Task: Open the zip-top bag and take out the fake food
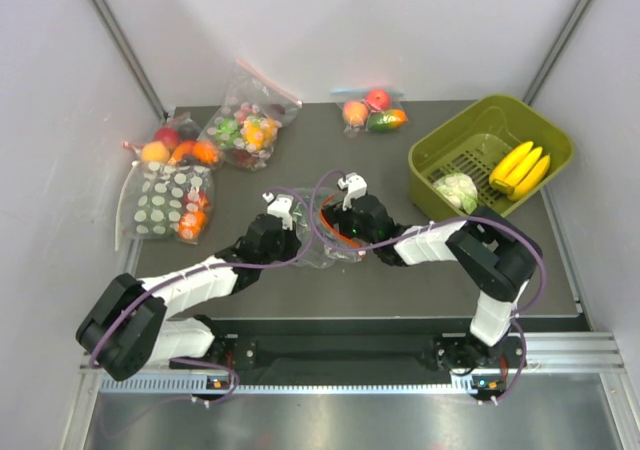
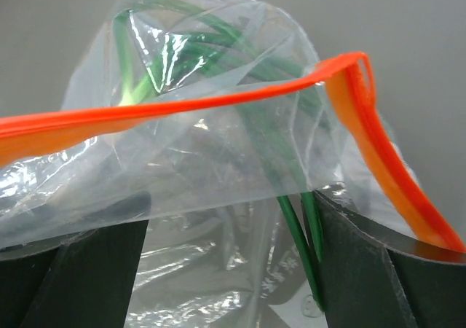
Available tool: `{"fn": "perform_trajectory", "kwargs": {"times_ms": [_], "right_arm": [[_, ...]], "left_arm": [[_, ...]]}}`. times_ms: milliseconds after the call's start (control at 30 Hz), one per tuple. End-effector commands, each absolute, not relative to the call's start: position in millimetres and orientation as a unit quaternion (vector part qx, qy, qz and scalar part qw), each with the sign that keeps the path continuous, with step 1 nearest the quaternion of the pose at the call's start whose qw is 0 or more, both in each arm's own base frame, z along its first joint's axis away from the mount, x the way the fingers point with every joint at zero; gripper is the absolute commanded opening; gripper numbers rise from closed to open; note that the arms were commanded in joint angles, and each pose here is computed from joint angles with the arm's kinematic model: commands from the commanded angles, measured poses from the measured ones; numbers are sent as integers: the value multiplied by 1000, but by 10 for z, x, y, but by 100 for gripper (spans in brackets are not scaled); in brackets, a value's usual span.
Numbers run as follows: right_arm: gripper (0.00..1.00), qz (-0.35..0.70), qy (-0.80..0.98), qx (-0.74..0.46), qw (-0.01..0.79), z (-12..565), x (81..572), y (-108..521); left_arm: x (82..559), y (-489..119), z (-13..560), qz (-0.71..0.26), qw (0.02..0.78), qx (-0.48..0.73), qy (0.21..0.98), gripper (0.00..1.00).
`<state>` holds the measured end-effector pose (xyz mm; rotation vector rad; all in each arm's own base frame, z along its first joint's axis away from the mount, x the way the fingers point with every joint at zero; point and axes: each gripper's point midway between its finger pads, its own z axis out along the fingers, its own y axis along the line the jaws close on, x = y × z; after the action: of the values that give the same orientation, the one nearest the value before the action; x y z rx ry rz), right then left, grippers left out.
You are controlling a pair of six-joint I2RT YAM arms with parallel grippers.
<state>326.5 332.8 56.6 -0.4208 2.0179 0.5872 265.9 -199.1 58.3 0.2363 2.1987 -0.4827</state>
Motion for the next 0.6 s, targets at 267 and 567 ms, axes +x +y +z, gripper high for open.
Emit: {"fn": "perform_trajectory", "kwargs": {"times_ms": [267,567], "right_arm": [[76,396,767,-225,452,861,2991,3864],[70,347,806,-212,429,507,3038,3752]], "left_arm": [[2626,-2336,776,-281,436,140,843,0],[2683,-2086,878,-231,462,104,850,16]]}}
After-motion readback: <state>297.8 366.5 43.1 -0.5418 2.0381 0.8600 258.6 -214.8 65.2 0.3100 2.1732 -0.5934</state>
